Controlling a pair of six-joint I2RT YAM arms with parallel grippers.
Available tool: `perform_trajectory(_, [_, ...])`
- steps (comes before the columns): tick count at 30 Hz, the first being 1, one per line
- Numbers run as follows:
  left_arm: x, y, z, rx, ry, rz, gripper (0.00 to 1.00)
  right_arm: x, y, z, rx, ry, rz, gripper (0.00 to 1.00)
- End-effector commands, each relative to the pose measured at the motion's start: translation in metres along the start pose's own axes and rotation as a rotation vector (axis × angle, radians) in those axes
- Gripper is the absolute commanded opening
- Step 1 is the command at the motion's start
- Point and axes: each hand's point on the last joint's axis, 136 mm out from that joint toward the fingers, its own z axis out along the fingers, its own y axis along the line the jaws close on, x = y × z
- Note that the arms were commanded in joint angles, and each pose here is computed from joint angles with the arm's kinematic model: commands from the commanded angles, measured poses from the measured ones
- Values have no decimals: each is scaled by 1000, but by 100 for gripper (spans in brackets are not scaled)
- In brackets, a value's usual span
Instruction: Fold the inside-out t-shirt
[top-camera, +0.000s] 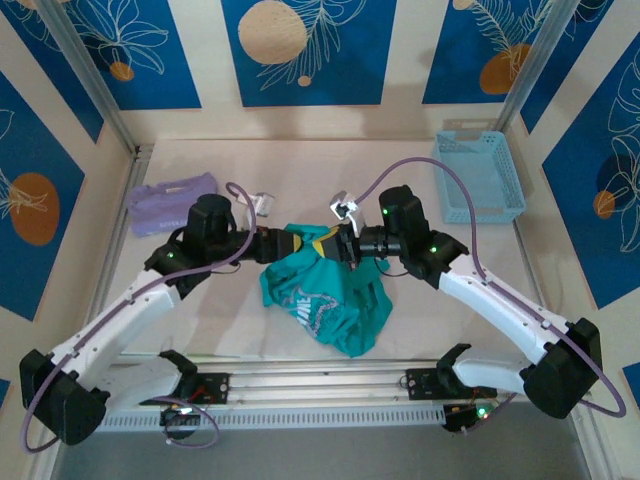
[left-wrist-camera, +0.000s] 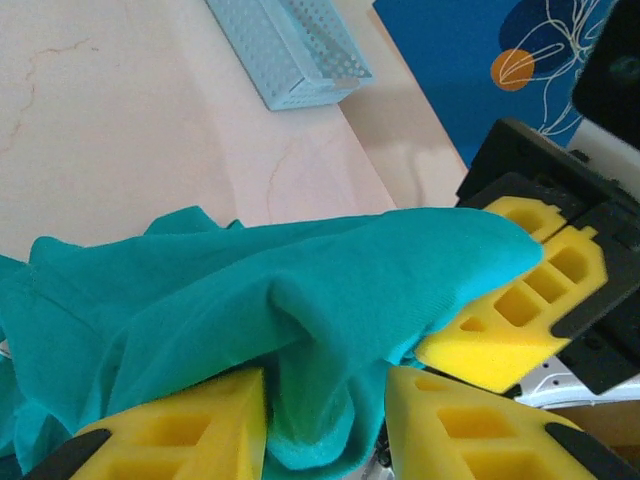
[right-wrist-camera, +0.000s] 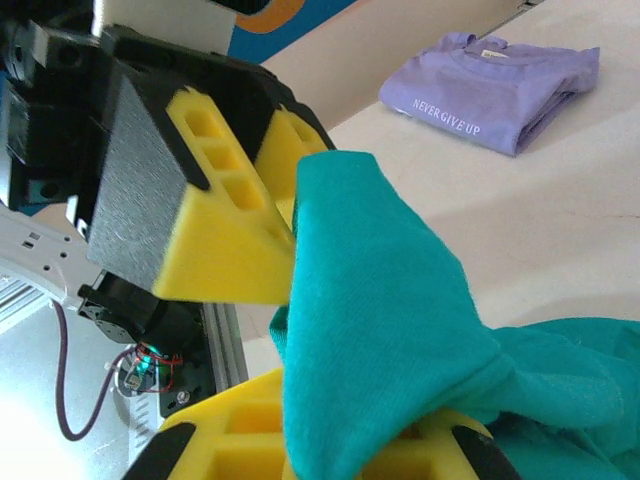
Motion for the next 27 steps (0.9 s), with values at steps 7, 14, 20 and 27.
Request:
perform_trajectory(7, [-17,-33,-16,78,-49,104,0,15,-31,-13,210,46,-89,0])
perform_trajectory(14, [-25,-79,-35,317,-67,108,0,22,-48,-14,301,68,-105,8])
perform_trajectory(20, [-20,-82,-37,333,-46,136,0,17,-67,-23,437,84,17,15])
perform_trajectory(27, [-19,-79,-35,325,-43,146,0,15,-21,-23,182,62,-64,26])
